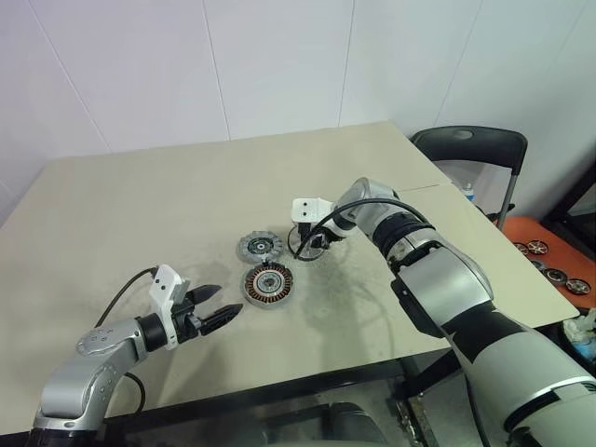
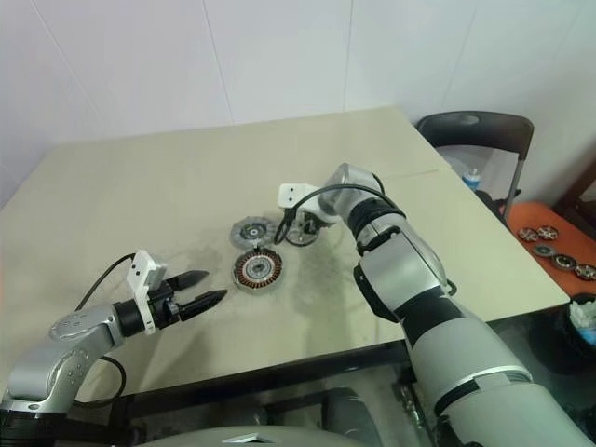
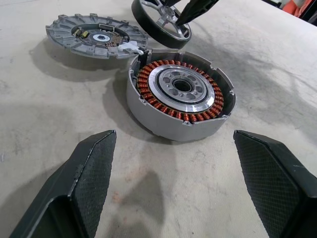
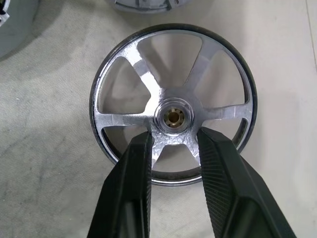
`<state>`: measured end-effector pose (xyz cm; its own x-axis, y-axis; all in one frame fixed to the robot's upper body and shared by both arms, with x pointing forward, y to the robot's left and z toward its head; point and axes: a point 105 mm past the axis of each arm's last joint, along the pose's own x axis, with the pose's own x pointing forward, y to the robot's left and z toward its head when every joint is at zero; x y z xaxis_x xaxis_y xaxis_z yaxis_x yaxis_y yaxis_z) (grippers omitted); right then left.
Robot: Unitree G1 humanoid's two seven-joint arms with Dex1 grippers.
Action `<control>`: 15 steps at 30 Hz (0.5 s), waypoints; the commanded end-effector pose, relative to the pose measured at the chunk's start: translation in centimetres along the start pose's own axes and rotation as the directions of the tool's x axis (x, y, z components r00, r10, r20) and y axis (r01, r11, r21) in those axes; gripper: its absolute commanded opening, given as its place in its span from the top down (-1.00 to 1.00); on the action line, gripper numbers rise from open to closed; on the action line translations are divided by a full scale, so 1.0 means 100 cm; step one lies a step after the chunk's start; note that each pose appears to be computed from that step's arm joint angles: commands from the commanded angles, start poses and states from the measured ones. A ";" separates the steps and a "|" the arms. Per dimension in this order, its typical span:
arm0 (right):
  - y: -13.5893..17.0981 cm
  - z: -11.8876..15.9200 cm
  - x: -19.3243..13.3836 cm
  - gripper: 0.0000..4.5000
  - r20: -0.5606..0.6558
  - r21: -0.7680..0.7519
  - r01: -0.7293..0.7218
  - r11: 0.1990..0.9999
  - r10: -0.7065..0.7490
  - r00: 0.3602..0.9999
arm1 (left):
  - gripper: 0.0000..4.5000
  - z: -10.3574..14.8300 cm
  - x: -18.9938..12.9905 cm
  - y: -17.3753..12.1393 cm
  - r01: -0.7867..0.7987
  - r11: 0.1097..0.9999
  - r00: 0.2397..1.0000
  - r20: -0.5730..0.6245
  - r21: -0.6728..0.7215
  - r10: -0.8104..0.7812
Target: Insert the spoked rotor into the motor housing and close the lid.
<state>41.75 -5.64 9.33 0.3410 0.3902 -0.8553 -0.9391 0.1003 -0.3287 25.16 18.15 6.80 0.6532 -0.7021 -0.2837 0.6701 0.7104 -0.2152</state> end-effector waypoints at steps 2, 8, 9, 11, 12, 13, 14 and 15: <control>-0.008 0.006 -0.007 0.31 0.001 -0.047 0.029 0.998 -0.029 1.000 | -0.79 0.010 -0.001 0.000 -0.002 0.999 1.000 0.032 0.037 0.001; -0.007 0.006 -0.008 0.57 0.004 -0.046 0.021 0.999 -0.021 1.000 | -0.79 0.010 -0.002 0.001 -0.006 0.999 1.000 0.031 0.039 0.004; -0.009 0.006 -0.009 0.57 0.004 -0.048 0.026 0.998 -0.026 1.000 | -0.79 0.010 -0.002 0.001 -0.005 0.999 1.000 0.031 0.040 0.004; -0.011 0.009 -0.011 0.57 0.011 -0.057 0.042 0.997 -0.041 0.999 | -0.79 0.011 -0.001 0.002 -0.006 0.999 0.999 0.034 0.041 0.004; -0.011 0.012 -0.012 0.57 0.025 -0.053 0.036 0.998 -0.035 0.999 | -0.79 0.012 -0.002 0.002 -0.007 0.999 0.999 0.035 0.042 0.005; -0.010 0.014 -0.014 0.57 0.033 -0.059 0.023 0.998 -0.021 0.999 | -0.79 0.012 -0.002 0.003 -0.007 0.999 0.999 0.034 0.042 0.006; -0.009 0.016 -0.015 0.57 0.040 -0.066 0.007 0.998 -0.005 0.999 | -0.79 0.012 -0.002 0.003 -0.007 0.999 0.999 0.034 0.043 0.006; -0.009 0.017 -0.016 0.57 0.047 -0.068 -0.005 0.998 0.008 0.999 | -0.79 0.012 -0.002 0.003 -0.007 0.999 0.999 0.034 0.044 0.006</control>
<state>41.56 -5.68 9.44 0.3192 0.3902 -0.8636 -0.9449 0.0609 -0.3217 25.22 18.17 6.85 0.6541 -0.7023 -0.2810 0.6712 0.7102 -0.2125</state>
